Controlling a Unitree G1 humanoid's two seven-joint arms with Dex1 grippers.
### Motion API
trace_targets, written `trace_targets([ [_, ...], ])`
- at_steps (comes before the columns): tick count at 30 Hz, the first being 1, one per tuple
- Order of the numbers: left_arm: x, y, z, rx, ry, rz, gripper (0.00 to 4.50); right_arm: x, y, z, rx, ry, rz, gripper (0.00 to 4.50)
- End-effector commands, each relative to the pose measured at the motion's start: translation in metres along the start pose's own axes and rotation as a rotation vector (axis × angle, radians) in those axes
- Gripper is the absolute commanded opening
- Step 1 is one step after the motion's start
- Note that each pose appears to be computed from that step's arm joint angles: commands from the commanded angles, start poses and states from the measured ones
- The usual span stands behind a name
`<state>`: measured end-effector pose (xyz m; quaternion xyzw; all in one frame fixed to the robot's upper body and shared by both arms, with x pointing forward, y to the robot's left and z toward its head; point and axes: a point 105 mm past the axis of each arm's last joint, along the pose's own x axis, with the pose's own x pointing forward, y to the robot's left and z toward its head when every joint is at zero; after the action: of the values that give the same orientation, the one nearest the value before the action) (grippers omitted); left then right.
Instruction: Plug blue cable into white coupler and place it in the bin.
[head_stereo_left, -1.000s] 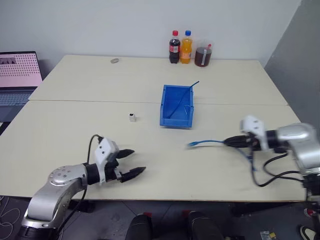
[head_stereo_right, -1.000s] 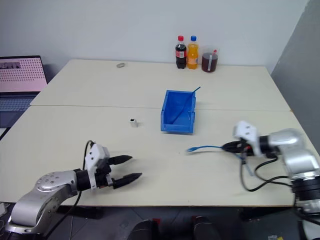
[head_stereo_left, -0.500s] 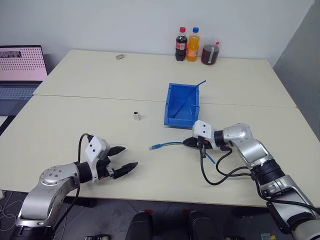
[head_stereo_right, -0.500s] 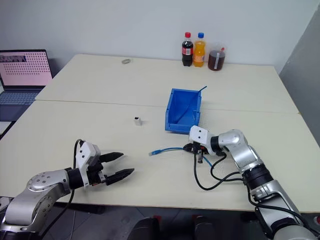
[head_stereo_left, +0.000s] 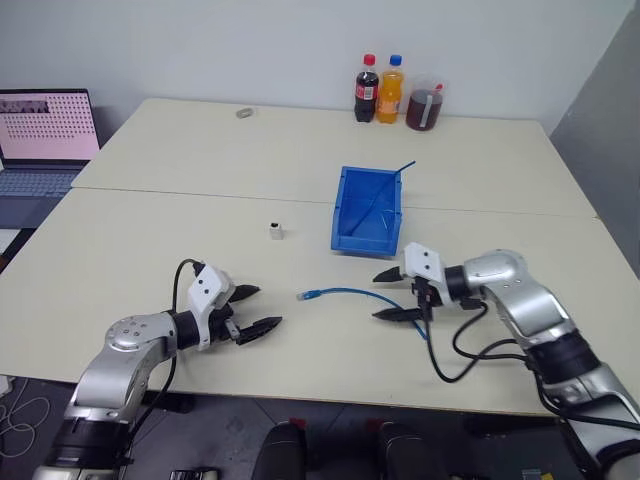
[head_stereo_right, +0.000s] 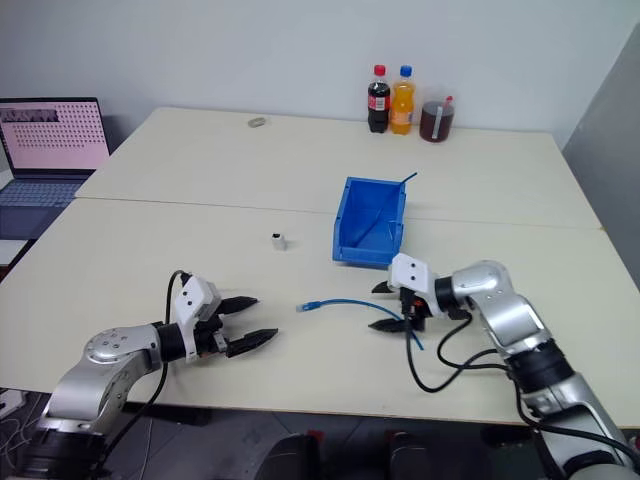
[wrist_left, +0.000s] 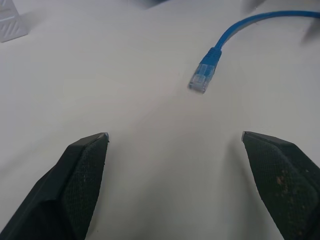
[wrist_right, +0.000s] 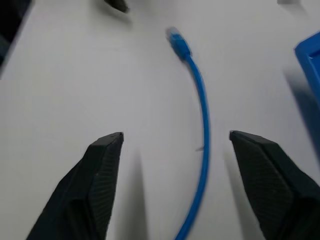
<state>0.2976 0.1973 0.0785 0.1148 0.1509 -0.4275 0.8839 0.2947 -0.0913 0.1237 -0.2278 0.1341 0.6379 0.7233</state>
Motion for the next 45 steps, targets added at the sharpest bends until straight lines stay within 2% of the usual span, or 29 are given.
trace_targets([
  [1,0.014,0.001,0.004,0.072,-0.006,-0.044,4.5,-0.009,0.01,0.018,0.001,-0.062,-0.031,4.46],
  [12,0.053,-0.008,0.004,0.169,0.017,-0.214,4.5,0.003,0.038,0.027,0.078,-0.119,-0.104,4.46],
  [17,0.061,-0.015,0.001,0.201,0.042,-0.271,3.67,0.003,0.04,0.028,0.092,-0.12,-0.13,4.5],
  [25,0.071,-0.027,-0.008,0.243,0.118,-0.335,1.75,-0.001,0.037,0.029,0.101,-0.122,-0.197,4.5],
  [31,0.07,-0.028,-0.005,0.24,0.113,-0.332,0.39,-0.002,0.035,0.03,0.113,-0.132,-0.228,4.5],
  [32,0.069,-0.028,-0.004,0.237,0.108,-0.33,0.27,-0.002,0.035,0.03,0.117,-0.134,-0.23,4.5],
  [39,0.057,-0.054,0.033,0.111,-0.034,-0.427,0.24,-0.001,0.057,0.033,0.223,-0.214,-0.168,4.5],
  [45,0.045,-0.07,0.08,-0.069,-0.177,-0.49,0.24,0.001,0.072,0.036,0.368,-0.315,-0.153,4.5],
])
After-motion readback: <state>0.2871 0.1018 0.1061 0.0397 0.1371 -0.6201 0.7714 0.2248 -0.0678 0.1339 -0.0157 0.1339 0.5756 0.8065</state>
